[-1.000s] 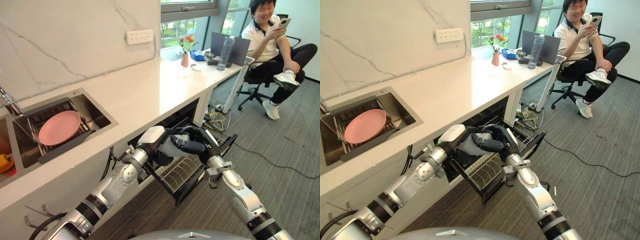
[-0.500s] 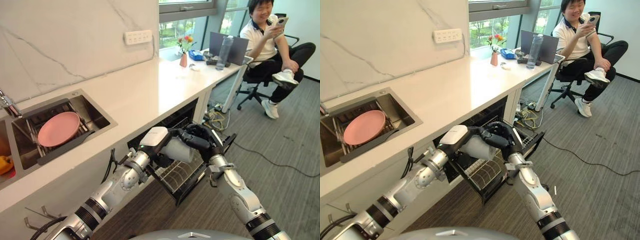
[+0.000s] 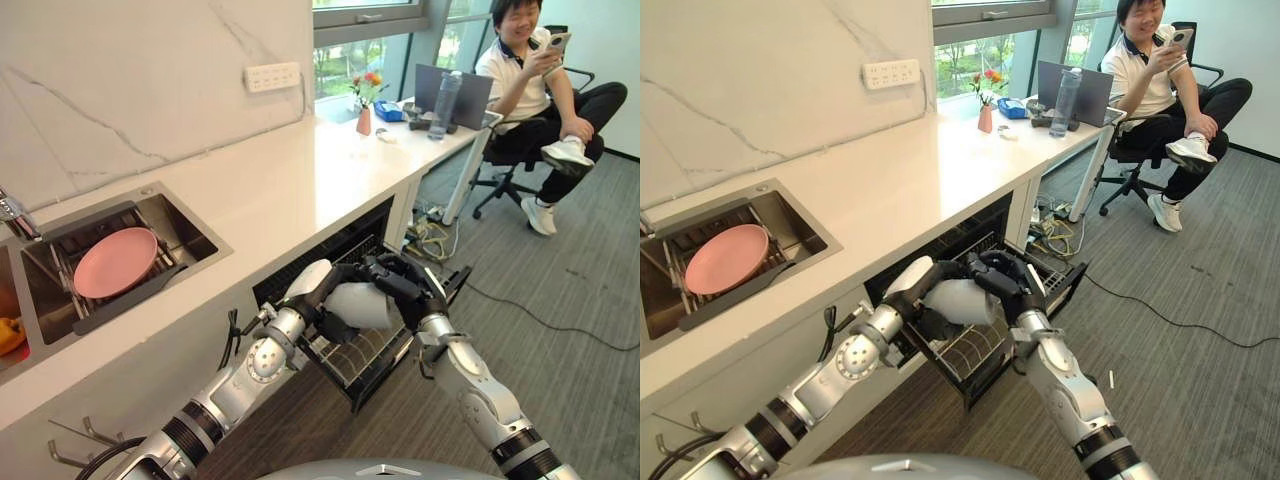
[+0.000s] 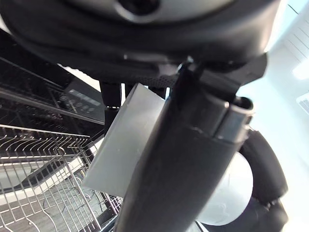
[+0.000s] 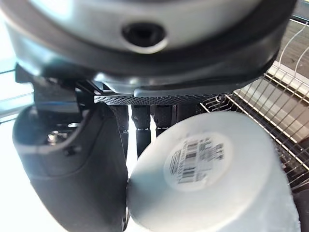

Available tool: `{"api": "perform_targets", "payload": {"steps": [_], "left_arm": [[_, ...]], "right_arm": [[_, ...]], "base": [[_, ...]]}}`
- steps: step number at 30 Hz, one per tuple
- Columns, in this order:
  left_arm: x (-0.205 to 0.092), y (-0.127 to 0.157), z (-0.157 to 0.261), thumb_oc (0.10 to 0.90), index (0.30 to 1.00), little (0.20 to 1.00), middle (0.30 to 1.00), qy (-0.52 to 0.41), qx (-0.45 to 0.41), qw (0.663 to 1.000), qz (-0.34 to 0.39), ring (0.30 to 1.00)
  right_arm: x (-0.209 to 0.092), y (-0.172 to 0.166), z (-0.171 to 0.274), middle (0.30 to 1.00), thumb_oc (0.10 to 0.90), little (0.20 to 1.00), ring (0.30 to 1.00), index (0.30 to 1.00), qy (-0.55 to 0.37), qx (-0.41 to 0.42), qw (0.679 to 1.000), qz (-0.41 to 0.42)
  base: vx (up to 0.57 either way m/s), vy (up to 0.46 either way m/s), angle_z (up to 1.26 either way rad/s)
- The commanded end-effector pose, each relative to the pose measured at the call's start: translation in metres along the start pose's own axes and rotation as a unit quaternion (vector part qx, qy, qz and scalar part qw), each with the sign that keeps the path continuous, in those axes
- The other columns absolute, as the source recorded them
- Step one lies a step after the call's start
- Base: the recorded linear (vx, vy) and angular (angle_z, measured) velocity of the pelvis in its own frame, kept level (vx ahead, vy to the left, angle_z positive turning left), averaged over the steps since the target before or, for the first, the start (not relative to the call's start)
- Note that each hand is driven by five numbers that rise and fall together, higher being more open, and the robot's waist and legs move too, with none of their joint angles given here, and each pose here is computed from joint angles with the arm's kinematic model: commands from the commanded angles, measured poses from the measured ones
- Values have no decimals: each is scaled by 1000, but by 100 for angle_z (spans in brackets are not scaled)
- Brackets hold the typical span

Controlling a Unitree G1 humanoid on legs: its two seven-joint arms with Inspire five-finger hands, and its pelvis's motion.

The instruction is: Place the dishes in the dishwasher.

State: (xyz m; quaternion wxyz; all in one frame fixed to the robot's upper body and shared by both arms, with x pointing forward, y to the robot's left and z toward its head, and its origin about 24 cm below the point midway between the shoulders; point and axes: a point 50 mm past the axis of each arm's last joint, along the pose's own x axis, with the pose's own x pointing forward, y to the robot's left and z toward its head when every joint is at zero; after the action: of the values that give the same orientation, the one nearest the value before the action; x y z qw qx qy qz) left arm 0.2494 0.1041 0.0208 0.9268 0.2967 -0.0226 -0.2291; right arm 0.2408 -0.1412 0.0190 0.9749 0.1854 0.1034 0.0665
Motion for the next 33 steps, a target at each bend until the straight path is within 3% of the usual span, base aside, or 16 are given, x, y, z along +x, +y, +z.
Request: {"api": "perform_targets", "payload": {"steps": [1,9,15,23,33], "left_arm": [[38,56,44,400,300,300,300,-89,-93,983,132,300],[32,61,42,400,300,300,300,-96,-151,970,167,300],[25,61,36,400,300,300,300,-87,-250,944,196,300],[24,62,38,400,300,300,300,-96,-276,937,194,300],[27,61,38,400,300,300,300,-100,-258,946,166,300]], "right_arm": [[4,16,56,900,800,900,900,900,-162,40,985,33],[-14,-11,88,900,800,900,900,900,-274,65,957,-62],[-19,-25,77,900,800,900,900,900,-266,123,951,-98],[-16,-11,53,900,800,900,900,900,-200,195,960,-7],[-14,-1,53,900,800,900,900,900,-169,183,965,86]], "base": [[0,0,0],[0,0,0],[-2,0,-1],[-14,-3,-7],[0,0,0]]}}
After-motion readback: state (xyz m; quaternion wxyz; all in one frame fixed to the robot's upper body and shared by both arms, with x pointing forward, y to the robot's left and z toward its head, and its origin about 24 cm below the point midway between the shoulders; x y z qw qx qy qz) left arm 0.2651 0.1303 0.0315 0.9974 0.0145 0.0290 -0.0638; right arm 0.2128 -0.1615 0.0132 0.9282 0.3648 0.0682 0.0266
